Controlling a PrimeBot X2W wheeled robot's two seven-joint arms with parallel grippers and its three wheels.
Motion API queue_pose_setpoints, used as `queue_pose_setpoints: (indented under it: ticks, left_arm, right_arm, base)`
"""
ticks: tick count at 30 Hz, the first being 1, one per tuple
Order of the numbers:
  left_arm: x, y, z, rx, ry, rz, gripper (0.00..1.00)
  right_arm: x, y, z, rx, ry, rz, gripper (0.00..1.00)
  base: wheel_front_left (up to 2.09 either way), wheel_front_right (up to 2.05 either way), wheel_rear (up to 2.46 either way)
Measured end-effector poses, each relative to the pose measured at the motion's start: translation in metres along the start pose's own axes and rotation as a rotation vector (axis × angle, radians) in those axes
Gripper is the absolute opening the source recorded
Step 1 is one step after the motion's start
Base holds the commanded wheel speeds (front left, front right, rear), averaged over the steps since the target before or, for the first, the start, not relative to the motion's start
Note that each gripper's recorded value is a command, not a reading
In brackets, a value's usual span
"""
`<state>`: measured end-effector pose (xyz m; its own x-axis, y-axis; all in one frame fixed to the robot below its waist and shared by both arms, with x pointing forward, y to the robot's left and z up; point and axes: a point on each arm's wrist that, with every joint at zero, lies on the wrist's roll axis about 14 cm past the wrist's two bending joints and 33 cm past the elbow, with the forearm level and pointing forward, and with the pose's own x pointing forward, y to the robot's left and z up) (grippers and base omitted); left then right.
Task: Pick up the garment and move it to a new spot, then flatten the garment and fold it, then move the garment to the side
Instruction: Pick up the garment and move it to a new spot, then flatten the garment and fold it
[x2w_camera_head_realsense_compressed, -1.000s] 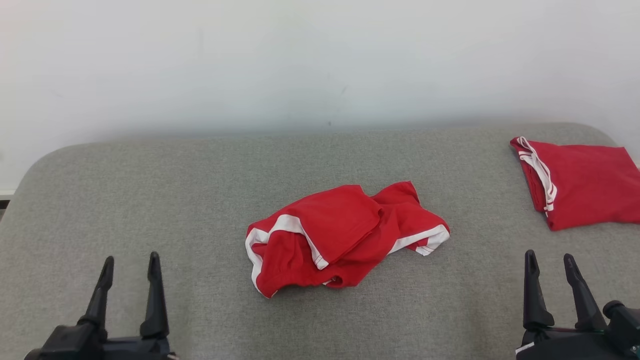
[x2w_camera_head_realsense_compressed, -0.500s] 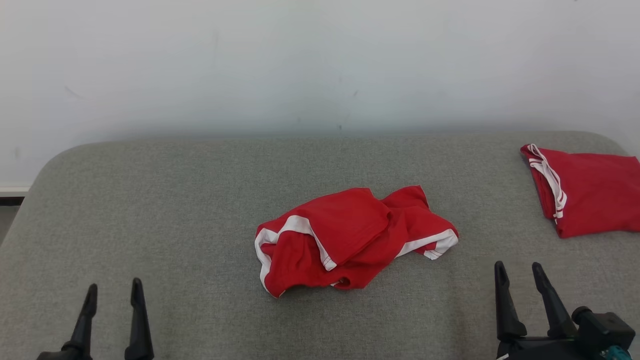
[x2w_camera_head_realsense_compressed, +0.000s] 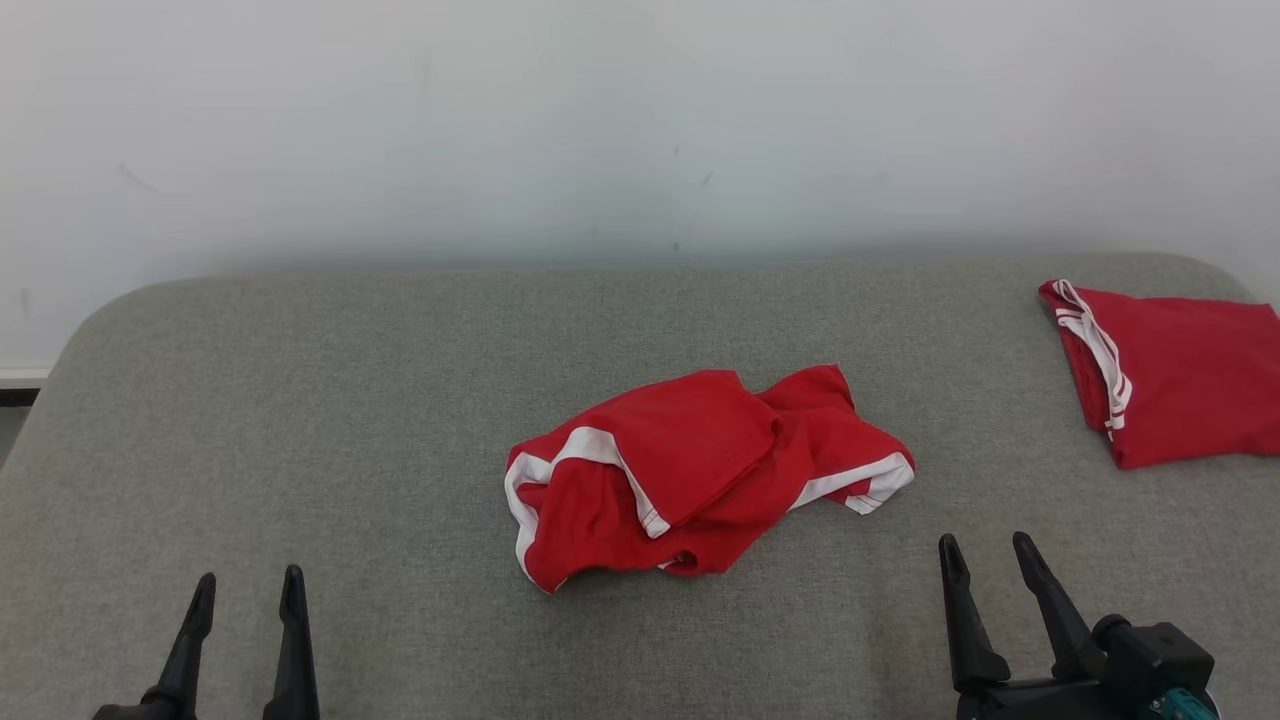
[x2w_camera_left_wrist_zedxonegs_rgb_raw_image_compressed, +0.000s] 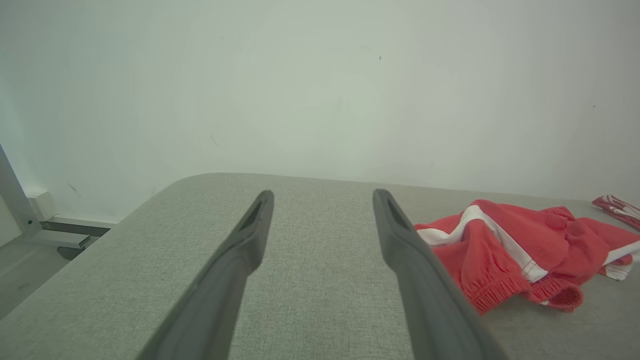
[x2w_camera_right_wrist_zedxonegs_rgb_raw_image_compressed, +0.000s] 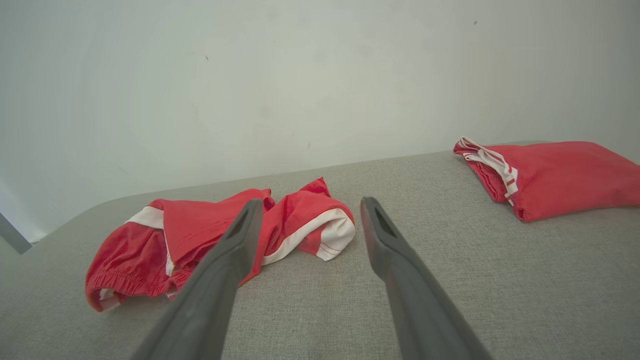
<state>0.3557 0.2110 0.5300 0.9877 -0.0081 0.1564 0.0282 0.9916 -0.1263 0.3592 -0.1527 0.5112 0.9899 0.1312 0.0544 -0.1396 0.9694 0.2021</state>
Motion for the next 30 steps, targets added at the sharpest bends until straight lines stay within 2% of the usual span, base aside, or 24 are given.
queue_pose_setpoints:
  ticks: [30]
  left_arm:
    - [0.0024,0.0001,-0.0105,0.014,0.032,-0.009,1.00]
  right_arm:
    - [0.0017,-0.0010,-0.0102,0.010,0.024,-0.003,1.00]
  base:
    - [0.00,0.00,0.00]
